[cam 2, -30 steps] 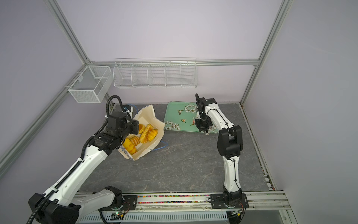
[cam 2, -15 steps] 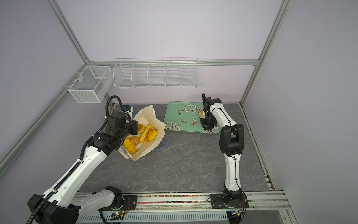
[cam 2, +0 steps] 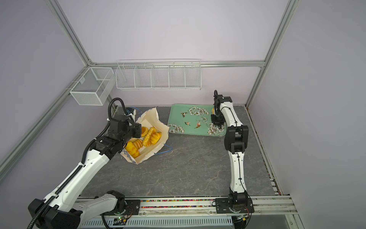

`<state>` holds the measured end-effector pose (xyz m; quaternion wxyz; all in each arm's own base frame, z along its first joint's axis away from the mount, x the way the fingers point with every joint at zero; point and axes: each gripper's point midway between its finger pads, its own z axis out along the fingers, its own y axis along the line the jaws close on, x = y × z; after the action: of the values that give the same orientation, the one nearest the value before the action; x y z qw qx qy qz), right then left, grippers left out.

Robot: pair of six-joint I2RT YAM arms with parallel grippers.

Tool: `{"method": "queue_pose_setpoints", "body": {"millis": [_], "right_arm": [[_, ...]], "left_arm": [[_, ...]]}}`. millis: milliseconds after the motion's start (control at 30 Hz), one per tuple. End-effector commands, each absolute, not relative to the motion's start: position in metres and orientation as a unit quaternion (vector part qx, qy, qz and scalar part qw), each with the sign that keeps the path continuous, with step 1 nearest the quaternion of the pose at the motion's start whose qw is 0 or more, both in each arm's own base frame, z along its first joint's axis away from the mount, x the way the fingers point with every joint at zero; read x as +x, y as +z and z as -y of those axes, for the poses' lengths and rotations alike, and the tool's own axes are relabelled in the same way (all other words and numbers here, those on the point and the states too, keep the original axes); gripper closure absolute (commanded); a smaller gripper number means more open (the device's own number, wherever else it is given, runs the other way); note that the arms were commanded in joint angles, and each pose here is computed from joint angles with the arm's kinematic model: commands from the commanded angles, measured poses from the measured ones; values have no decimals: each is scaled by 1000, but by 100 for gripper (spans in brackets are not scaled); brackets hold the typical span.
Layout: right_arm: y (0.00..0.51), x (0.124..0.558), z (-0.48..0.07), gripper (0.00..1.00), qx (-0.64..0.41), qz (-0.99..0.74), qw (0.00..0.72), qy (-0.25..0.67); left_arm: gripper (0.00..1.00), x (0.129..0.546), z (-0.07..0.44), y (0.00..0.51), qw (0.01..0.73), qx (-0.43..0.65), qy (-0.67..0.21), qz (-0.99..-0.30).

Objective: Take the fake bread out of the paper bag
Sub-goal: 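Lower the bread onto the green tray with the right tongs and release, then move the empty tongs back to the bag opening with the right gripper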

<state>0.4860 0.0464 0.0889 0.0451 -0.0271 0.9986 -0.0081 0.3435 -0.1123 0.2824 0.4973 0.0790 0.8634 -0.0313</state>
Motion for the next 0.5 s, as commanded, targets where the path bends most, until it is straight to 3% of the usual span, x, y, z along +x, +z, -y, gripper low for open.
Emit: {"method": "queue_pose_setpoints", "body": {"millis": [0,467], "right_arm": [[97,482,-45,93,-29,-999,40,-7],[196,440,-93,93,-49,-987,131,81]], "left_arm": [[100,337,109,274,481,82,-28,-872],[100,330,121,282,508,127,-54,-850]]}}
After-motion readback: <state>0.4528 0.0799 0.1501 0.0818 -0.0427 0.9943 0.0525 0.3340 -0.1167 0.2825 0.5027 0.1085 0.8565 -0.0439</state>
